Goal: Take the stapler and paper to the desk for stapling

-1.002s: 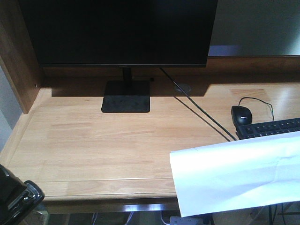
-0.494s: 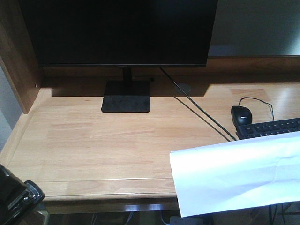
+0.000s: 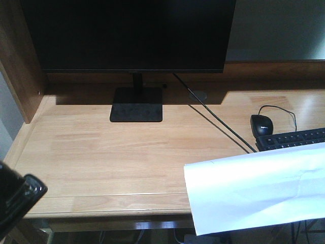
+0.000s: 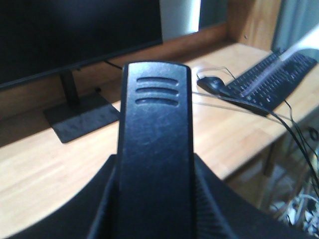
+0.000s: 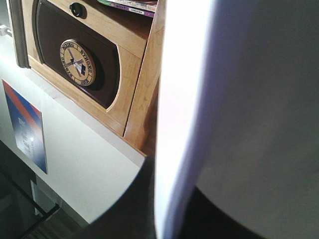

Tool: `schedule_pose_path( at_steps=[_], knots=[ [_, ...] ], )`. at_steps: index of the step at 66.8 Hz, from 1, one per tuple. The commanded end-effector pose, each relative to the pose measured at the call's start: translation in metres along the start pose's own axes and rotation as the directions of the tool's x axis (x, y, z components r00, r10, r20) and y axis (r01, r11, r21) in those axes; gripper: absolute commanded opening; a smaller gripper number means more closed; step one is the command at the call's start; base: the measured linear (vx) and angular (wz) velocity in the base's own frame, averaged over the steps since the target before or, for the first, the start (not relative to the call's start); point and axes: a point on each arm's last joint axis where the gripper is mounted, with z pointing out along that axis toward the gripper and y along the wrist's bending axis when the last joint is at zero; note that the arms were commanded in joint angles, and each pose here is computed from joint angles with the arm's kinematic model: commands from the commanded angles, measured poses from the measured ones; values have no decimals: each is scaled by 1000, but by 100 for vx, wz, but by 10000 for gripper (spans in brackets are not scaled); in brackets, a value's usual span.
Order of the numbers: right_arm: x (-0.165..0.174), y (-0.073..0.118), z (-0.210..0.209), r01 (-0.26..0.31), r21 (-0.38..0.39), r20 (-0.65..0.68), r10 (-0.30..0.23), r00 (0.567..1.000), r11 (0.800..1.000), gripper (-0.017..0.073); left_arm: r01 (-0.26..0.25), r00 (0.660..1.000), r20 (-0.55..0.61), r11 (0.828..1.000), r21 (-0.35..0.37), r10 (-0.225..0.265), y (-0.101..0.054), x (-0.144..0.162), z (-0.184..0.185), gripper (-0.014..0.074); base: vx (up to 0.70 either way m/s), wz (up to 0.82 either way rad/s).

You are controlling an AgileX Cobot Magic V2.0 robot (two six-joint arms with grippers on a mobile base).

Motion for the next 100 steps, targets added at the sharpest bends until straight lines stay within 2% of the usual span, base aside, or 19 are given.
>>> schedule_pose_path(
  at_steps=[1, 16, 26, 34, 42, 45, 53, 58, 66, 73, 76, 80, 86, 89, 93, 100],
  knots=[
    [-5, 12, 4, 20, -82, 24, -18, 1000, 996, -5, 5, 988, 157, 999, -51, 3, 7, -41, 5, -7, 0, 0],
    [-5, 12, 4, 20, -82, 24, -18, 1000, 996, -5, -111, 993, 31, 993, -31, 112, 16, -85, 46, -7, 0, 0],
    [-5, 12, 4, 20, -82, 24, -18, 1000, 996, -5, -159, 975, -148, 985, 61, 167, 19, -95, 85, -7, 0, 0],
    [-5, 12, 4, 20, -82, 24, -18, 1000, 996, -5, -218, 934, -251, 963, 160, 254, 22, -93, 121, -7, 0, 0],
    [-5, 13, 4, 20, -83, 24, -18, 1000, 996, -5, -235, 920, -262, 945, 227, 291, 23, -91, 151, -7, 0, 0],
    [-5, 13, 4, 20, -83, 24, -18, 1000, 996, -5, -223, 920, -268, 944, 241, 286, 24, -87, 164, -7, 0, 0],
    [-5, 13, 4, 20, -83, 24, -18, 1000, 996, -5, -266, 903, -259, 919, 292, 343, 26, -76, 190, -7, 0, 0],
    [-5, 13, 4, 20, -83, 24, -18, 1000, 996, -5, -249, 902, -269, 916, 315, 338, 26, -68, 205, -7, 0, 0],
    [-5, 13, 4, 20, -83, 24, -18, 1000, 996, -5, -248, 889, -283, 899, 361, 359, 26, -54, 222, -7, 0, 0],
    [-5, 13, 4, 20, -83, 24, -18, 1000, 996, -5, -215, 889, -303, 897, 386, 343, 30, -43, 234, -7, 0, 0],
    [-5, 12, 4, 20, -82, 24, -18, 1000, 996, -5, -177, 894, -316, 898, 404, 318, 33, -36, 241, -7, 0, 0],
    [-5, 12, 4, 20, -82, 24, -18, 1000, 996, -5, -158, 900, -308, 888, 432, 309, 36, -29, 248, -7, 0, 0],
    [-5, 12, 4, 20, -82, 24, -18, 1000, 996, -5, -123, 910, -306, 886, 447, 280, 45, -18, 258, -7, 0, 0],
    [-5, 12, 4, 20, -82, 24, -18, 1000, 996, -5, -101, 919, -302, 891, 443, 254, 51, -14, 262, -7, 0, 0],
    [-5, 12, 4, 20, -82, 24, -18, 1000, 996, -5, -83, 926, -298, 898, 433, 230, 63, -9, 266, -7, 0, 0],
    [-5, 12, 4, 20, -82, 24, -18, 1000, 996, -5, -64, 937, -284, 899, 433, 204, 81, 1, 269, -7, 0, 0]
  ],
)
